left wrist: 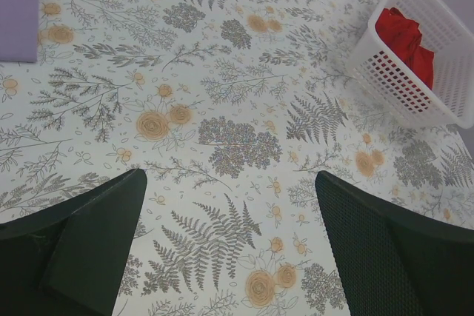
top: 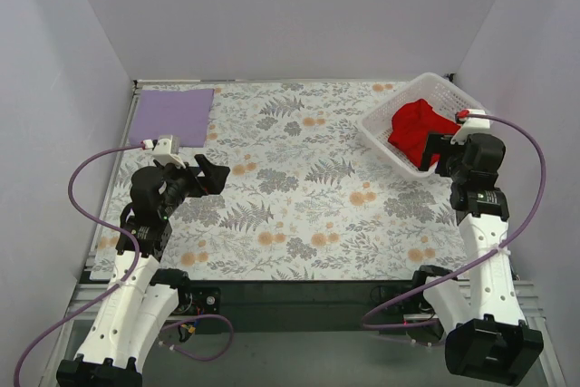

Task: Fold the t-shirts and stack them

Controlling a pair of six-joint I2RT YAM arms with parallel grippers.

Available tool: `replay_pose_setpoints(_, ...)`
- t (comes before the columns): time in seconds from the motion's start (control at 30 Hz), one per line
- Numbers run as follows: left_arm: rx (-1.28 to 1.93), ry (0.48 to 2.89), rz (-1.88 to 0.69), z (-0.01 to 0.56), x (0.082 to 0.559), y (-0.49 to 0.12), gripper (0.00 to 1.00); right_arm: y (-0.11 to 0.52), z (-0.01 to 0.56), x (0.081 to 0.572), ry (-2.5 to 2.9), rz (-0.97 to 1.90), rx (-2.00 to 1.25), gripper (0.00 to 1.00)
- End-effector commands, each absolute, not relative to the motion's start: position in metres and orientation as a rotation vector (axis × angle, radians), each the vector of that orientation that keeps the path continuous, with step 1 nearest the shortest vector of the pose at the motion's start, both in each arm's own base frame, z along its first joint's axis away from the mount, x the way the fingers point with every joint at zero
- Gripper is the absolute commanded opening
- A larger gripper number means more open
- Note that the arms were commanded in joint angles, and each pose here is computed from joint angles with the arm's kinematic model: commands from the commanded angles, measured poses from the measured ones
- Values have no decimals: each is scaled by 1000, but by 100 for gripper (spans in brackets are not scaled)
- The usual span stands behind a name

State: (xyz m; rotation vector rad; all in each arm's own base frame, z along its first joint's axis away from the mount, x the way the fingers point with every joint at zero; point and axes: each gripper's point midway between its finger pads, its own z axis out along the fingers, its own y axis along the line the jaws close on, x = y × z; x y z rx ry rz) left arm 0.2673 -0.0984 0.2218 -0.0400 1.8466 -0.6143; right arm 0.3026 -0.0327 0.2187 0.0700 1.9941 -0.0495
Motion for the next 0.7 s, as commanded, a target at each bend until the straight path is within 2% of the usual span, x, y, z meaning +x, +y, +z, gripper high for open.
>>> replay_pose_setpoints(0.0, -6, 1815, -617, 230, 267, -101, 98, -20, 257, 318, 1887, -33, -133, 99)
replay_pose_setpoints(0.07, 2, 1816, -624, 230, 267, -102, 98, 13, 254, 317, 1841, 59, -475, 98)
replay_pose_setpoints(0.1, 5, 1816, -624, 230, 268, -103, 98, 38, 249, 305, 1782, 133, -782, 98)
replay_pose_setpoints(0.13, 2, 1818, -626, 230, 268, -103, 98, 42, 249, 304, 1788, 161, -801, 98)
replay_pose_setpoints(0.27, 12, 1813, -632, 231, 269, -104, 98, 34, 247, 324, 1881, 211, -671, 98)
replay_pose_setpoints(0.4, 13, 1815, -634, 230, 269, -104, 98, 15, 219, 360, 2029, 339, -489, 98)
replay_pose_setpoints(0.47, 14, 1812, -634, 231, 269, -104, 98, 8, 229, 376, 2033, 388, -415, 98)
replay_pose_setpoints(0.67, 22, 1803, -640, 233, 268, -106, 98, -22, 214, 423, 2135, 313, -264, 95)
